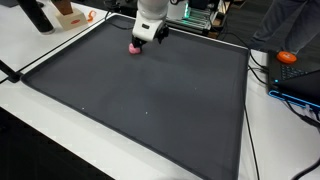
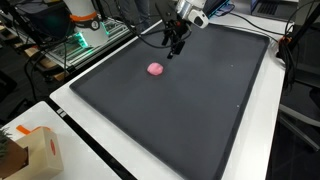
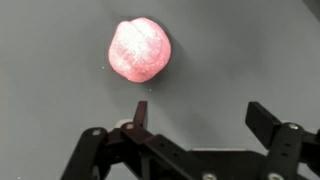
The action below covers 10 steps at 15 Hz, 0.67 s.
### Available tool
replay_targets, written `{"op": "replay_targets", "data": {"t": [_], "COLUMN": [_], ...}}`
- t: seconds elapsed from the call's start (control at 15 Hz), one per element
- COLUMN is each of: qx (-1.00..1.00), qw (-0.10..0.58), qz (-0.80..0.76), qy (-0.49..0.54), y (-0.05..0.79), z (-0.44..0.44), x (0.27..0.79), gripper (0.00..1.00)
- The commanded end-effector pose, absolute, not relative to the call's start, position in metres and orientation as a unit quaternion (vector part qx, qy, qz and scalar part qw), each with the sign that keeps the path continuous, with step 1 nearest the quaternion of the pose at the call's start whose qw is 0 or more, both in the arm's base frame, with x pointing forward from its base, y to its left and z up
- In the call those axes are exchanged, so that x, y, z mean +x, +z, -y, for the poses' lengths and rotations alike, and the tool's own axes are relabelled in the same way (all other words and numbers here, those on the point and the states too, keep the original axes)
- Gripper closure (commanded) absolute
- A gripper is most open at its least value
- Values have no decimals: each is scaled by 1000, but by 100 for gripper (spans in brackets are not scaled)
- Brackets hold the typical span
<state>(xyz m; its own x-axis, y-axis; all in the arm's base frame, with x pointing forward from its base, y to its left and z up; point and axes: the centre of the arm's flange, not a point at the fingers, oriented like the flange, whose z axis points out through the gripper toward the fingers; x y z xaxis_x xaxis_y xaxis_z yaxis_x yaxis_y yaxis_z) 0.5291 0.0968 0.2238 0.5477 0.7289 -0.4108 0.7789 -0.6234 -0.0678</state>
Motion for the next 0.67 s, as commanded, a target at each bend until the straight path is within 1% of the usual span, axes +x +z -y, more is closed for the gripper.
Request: {"op": "replay_targets", "data": {"t": [0.0, 0.6], "qx": [916, 977], "qw": [53, 17], "qz": [-353, -122], "qy": [-186, -172], "y": [221, 217], "z": [-80, -3], "x": [555, 594], "gripper": [0, 0]}}
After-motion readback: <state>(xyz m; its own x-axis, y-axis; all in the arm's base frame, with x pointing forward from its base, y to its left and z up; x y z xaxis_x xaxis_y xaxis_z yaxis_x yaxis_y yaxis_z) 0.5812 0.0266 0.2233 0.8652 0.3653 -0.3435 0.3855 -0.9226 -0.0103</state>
